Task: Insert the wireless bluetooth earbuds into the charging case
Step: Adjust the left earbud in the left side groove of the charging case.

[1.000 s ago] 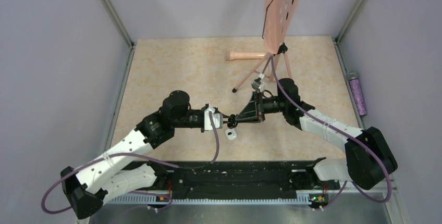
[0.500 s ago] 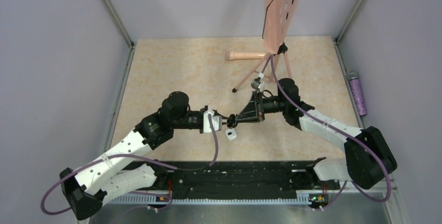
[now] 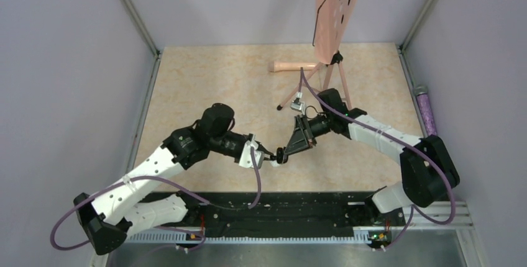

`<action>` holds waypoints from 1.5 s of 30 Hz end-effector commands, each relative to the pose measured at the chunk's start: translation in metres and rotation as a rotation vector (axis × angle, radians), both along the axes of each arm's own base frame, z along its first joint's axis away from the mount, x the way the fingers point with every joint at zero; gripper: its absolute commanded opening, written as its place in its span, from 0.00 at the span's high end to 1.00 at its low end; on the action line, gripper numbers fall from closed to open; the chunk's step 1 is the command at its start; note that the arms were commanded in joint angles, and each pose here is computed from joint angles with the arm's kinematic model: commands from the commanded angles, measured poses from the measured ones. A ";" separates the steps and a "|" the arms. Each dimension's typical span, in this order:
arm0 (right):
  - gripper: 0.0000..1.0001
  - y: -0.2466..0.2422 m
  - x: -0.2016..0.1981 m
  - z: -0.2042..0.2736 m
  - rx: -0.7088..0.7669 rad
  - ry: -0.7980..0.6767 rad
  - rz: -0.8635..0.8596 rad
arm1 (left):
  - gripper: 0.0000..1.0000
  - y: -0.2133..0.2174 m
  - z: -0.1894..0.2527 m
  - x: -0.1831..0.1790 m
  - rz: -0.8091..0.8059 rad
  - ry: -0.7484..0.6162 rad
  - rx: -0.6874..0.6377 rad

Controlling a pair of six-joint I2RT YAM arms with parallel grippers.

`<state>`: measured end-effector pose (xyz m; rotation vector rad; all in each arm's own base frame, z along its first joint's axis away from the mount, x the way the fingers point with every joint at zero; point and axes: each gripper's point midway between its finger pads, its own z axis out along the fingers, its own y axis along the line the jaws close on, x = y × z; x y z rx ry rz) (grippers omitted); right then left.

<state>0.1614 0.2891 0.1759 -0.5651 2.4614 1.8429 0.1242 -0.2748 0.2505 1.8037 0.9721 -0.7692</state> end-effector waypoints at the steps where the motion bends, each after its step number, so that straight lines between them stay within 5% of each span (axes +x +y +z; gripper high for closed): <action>1: 1.00 -0.007 -0.013 0.003 0.029 -0.051 0.129 | 1.00 -0.006 0.002 -0.019 -0.155 0.029 -0.007; 21: 1.00 -0.007 -0.021 0.023 0.127 0.000 0.244 | 1.00 -0.025 0.008 -0.036 -0.430 0.105 -0.037; 45: 1.00 -0.011 -0.033 0.029 0.142 0.048 0.249 | 1.00 -0.026 -0.008 -0.016 -0.475 0.161 -0.048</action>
